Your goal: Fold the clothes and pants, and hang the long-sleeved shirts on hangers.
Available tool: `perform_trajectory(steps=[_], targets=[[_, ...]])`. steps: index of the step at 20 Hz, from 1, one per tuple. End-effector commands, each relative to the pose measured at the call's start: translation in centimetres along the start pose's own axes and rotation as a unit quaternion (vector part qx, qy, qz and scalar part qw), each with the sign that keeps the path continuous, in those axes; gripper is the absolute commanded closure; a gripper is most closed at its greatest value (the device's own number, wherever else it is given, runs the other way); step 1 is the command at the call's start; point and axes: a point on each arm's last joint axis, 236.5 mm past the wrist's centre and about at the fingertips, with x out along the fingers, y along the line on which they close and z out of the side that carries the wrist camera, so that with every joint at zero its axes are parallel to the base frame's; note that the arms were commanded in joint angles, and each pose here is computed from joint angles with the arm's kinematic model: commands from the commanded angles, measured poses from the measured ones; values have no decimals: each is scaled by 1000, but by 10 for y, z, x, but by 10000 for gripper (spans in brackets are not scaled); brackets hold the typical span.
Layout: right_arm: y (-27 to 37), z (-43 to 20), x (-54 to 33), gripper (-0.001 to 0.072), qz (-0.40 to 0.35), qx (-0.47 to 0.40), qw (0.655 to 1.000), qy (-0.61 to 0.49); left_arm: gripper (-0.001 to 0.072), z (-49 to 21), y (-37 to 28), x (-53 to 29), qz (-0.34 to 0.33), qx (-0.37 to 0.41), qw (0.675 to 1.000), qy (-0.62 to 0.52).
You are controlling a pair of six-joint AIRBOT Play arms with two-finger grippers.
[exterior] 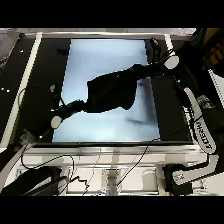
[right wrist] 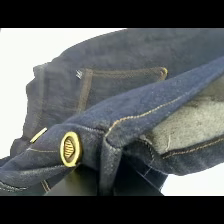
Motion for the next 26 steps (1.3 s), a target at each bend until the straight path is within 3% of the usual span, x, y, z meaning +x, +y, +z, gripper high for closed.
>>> perform_trajectory(steps=[1, 2, 3, 4, 5, 6, 11, 15, 17, 18, 21, 22, 26], targets=[[-23, -8, -3, 580, -49, -38, 998, 23, 682, -17, -17, 19, -20, 6, 1000, 5], [-28, -7, -4, 278, -59, -44, 997, 23, 681, -17, -19, 23, -23, 7, 1000, 1], [-33, -8, -5, 132, -64, -45, 997, 25, 650, -18, -19, 24, -24, 8, 1000, 1], [-33, -10, -6, 130, -64, -45, 996, 29, 469, -18, -19, 25, -23, 8, 1000, 2], [-34, -10, -8, 130, -67, -47, 996, 30, 204, -18, -19, 24, -24, 8, 1000, 2], [-34, -10, -10, 130, -69, -49, 996, 31, -2, -17, -20, 22, -24, 8, 1000, 2], [-72, -11, -50, 160, -147, -87, 984, 54, 22, -17, 23, -10, 36, 9, 998, 52], [-128, -27, -95, 160, -188, -34, 977, 92, 22, -19, 91, -42, 96, 10, 989, 115], [-149, -38, -110, 160, -196, -3, 974, 110, 53, -24, 82, -42, 30, 28, 989, 143], [-156, -43, -115, 160, -198, 9, 973, 117, 112, -28, 67, -42, -26, 26, 987, 157], [-168, -53, -126, 160, -200, 32, 970, 133, 92, -20, 36, -34, -157, -34, 975, 155], [-168, -56, -127, 160, -199, 33, 970, 138, 5, -18, 38, -26, -168, -60, 972, 152], [-158, -55, -123, 160, -179, 39, 974, 136, 5, -15, 48, 7, -176, -93, 965, 171]])
